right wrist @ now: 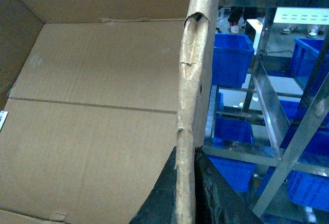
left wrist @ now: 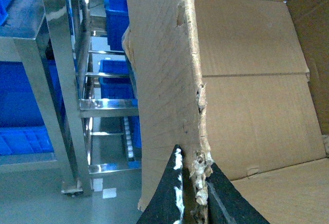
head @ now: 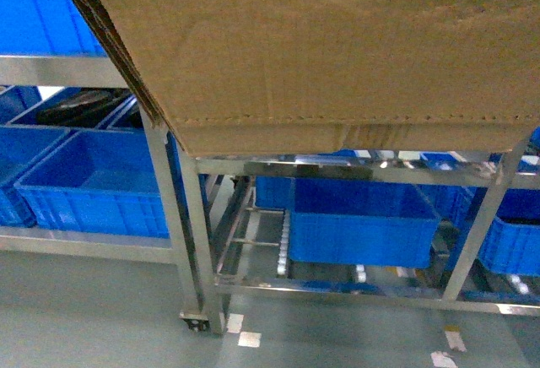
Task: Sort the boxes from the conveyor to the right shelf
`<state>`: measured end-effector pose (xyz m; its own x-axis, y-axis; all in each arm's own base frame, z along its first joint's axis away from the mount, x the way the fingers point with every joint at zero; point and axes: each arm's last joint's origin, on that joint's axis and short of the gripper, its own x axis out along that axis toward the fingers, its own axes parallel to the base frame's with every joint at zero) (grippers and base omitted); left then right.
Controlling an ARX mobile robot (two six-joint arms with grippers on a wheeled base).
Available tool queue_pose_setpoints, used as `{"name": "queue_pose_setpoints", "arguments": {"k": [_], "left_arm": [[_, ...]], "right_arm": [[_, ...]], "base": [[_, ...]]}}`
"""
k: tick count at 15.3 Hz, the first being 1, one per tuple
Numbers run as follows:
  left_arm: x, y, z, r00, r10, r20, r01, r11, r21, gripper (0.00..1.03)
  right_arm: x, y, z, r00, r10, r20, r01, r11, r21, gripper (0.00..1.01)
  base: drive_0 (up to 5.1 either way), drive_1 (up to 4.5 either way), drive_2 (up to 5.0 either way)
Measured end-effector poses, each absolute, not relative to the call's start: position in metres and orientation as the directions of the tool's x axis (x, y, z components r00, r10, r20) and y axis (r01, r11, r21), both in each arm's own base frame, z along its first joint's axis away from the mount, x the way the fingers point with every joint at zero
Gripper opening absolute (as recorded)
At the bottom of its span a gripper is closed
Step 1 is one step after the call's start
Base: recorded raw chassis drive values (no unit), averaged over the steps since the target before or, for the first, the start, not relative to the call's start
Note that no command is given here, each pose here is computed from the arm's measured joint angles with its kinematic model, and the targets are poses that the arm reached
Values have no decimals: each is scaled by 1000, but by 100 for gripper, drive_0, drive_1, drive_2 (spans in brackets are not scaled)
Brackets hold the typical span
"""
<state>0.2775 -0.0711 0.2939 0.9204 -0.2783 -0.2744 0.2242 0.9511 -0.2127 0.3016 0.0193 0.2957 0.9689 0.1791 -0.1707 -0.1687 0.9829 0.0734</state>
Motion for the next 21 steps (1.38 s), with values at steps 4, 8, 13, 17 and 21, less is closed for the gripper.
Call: {"name": "queue_pose_setpoints", "arguments": {"k": [4,8,13,17,21], "left_arm": [[277,-71,293,919,-279,-278,224,951,-213,3],[278,-71,294,922,-278,-269,225,951,-212,3],[278,-71,295,923,-278,-267,225,951,-212,3],[278,-71,294,921,-278,-271,225,951,-212,3],[278,-71,294,921,-278,-272,224,951,-212,3]], "right_arm": [[302,19,295,968,179,-174,-169,983,74,4],[302,19,296,970,180,-164,-170,983,73,4],[302,19,297,970,180,-163,-170,983,73,4],[302,19,296,970,179,-166,-169,983,73,4],[302,19,296,969,180,-168,-170,983,73,4]], "base": [[0,0,0],[0,0,0],[0,0,0],[0,0,0],[0,0,0]]}}
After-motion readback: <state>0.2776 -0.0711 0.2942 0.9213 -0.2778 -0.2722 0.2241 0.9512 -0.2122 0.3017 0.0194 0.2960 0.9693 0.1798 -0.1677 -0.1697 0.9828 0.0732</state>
